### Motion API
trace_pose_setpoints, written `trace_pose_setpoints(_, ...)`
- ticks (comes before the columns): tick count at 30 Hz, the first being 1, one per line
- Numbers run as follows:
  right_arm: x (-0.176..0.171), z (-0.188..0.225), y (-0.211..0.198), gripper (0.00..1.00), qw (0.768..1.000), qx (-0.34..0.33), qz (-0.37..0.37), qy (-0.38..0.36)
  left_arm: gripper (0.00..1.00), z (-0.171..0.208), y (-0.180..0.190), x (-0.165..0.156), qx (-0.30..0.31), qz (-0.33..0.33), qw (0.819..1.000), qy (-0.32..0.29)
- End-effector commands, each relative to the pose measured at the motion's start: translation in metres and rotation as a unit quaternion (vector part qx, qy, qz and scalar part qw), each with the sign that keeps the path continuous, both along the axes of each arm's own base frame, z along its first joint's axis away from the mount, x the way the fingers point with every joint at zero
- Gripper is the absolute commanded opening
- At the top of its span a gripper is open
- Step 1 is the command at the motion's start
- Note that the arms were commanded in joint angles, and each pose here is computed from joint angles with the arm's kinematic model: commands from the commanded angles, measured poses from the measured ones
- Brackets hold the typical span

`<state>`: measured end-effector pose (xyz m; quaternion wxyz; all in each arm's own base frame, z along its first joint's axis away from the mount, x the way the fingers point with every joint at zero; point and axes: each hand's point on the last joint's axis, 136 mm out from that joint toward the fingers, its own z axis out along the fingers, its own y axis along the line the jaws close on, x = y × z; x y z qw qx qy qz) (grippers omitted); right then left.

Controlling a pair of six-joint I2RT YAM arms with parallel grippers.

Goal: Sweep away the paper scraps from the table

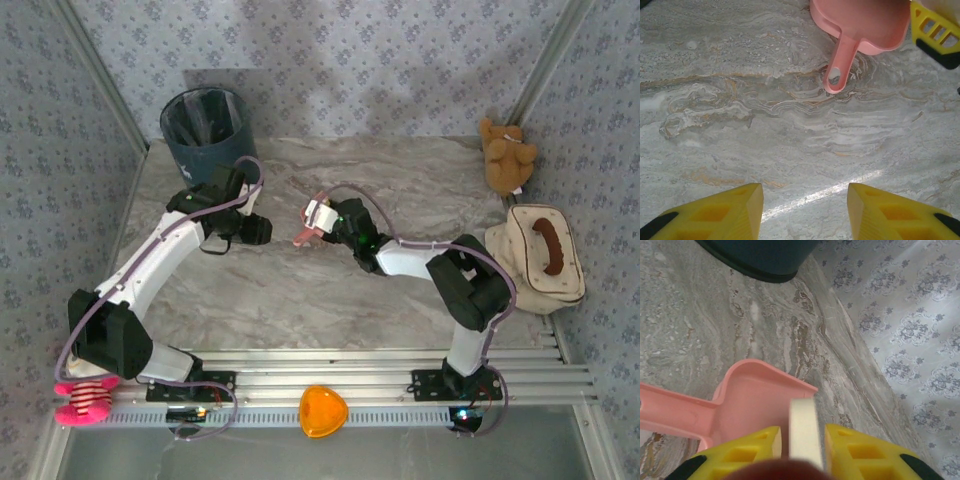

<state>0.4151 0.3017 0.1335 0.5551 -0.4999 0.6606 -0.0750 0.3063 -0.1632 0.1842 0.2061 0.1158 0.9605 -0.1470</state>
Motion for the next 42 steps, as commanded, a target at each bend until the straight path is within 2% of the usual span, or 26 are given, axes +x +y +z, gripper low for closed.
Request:
trace_pose_setpoints(1, -0.002, -0.007, -0.003, 0.37, 1.000, -0.008, -0.017, -0.007, 0.48, 0.006, -0.002, 0.001, -0.014, 0.000, 1.000, -0.006)
trace_pose_setpoints(5, -0.008, -0.012, -0.002, 0.45, 1.000, -0.006, -0.018, -0.004, 0.48, 0.005, -0.001, 0.001, -0.015, 0.001, 1.000, -0.006)
trace_pose_setpoints(31, -0.036, -0.057, 0.003, 0.61, 0.998, -0.049, -0.028, 0.024, 0.48, -0.001, 0.000, -0.003, -0.017, -0.002, 1.000, -0.001)
trace_pose_setpoints(42, -0.046, -0.052, 0.003, 0.66, 0.999, -0.039, -0.028, 0.025, 0.49, 0.000, -0.001, -0.002, -0.016, -0.006, 1.000, -0.003)
